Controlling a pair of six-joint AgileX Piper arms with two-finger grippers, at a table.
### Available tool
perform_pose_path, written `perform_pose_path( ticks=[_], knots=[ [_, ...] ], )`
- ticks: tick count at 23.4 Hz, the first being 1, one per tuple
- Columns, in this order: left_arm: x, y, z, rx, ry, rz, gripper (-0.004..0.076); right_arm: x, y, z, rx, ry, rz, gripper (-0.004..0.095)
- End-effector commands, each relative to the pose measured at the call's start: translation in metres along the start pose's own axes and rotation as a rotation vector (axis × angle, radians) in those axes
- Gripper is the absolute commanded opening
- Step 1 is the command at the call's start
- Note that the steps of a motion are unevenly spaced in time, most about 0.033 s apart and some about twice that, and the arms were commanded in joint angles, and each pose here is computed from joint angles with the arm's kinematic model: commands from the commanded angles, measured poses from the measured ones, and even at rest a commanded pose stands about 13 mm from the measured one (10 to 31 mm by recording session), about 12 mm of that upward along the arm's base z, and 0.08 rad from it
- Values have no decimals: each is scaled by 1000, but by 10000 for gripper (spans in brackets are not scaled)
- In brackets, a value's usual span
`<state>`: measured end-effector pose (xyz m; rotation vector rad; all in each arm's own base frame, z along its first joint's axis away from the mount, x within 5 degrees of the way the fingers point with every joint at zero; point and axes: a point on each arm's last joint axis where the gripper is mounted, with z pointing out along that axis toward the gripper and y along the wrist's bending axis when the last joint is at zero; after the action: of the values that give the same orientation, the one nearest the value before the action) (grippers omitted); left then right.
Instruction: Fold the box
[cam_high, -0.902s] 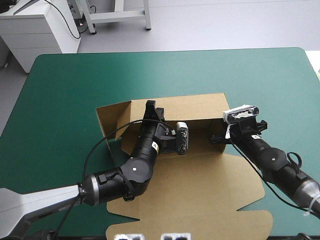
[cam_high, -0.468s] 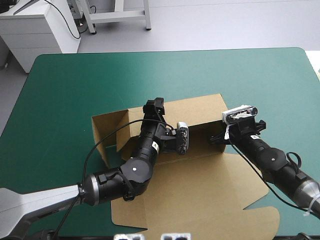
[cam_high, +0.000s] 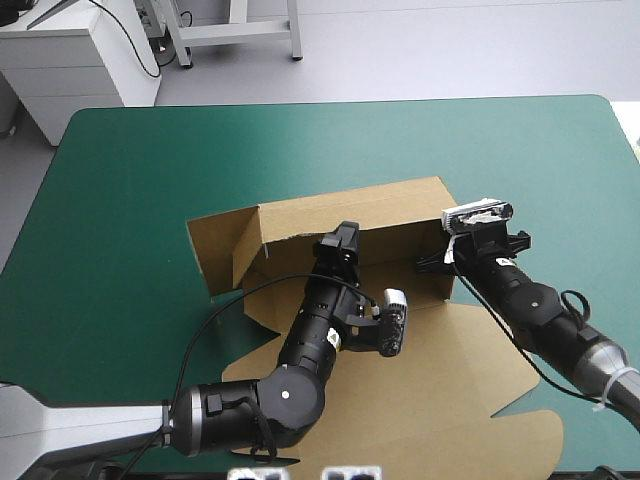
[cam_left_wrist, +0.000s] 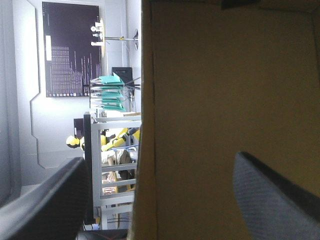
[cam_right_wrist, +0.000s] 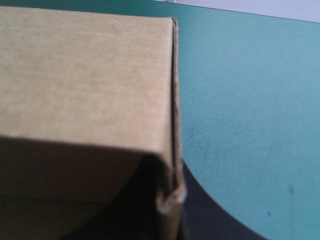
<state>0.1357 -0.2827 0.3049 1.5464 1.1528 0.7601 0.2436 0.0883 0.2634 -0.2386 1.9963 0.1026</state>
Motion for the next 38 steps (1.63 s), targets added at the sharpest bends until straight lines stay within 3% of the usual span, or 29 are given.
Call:
perform_pose_path(
  ticks=[1,5,8,9,15,18,20,24,31,35,38],
  knots=[
    [-1,16,-20,-65,35,-57,556,-4,-3,8,45,-6,-25,-18],
    [-5,6,-33,-14,60,-83,475,-1,-3,12,53,12,-3,-18],
    [-2,6,-37,-26,112,-81,185,-1,-3,12,53,14,3,-18],
    [1,10,-39,-54,148,-76,1,-1,-3,12,55,18,22,-18],
    [10,50,-57,-17,104,-291,10,0,-3,12,54,20,31,-18],
    [31,77,-65,78,25,-479,10,0,-3,12,54,20,31,-18],
    [76,104,-71,168,-19,-690,10,0,-3,12,54,20,31,-18],
    [152,127,-97,148,52,-974,10,0,-3,12,51,21,32,-18],
    [206,125,-89,173,149,-1149,10,0,-3,12,50,24,43,-18],
    [242,117,-81,129,95,-1420,10,0,-3,12,50,24,43,-18],
    [275,97,-82,66,163,-1582,10,0,-3,12,52,24,42,-18]
  ],
)
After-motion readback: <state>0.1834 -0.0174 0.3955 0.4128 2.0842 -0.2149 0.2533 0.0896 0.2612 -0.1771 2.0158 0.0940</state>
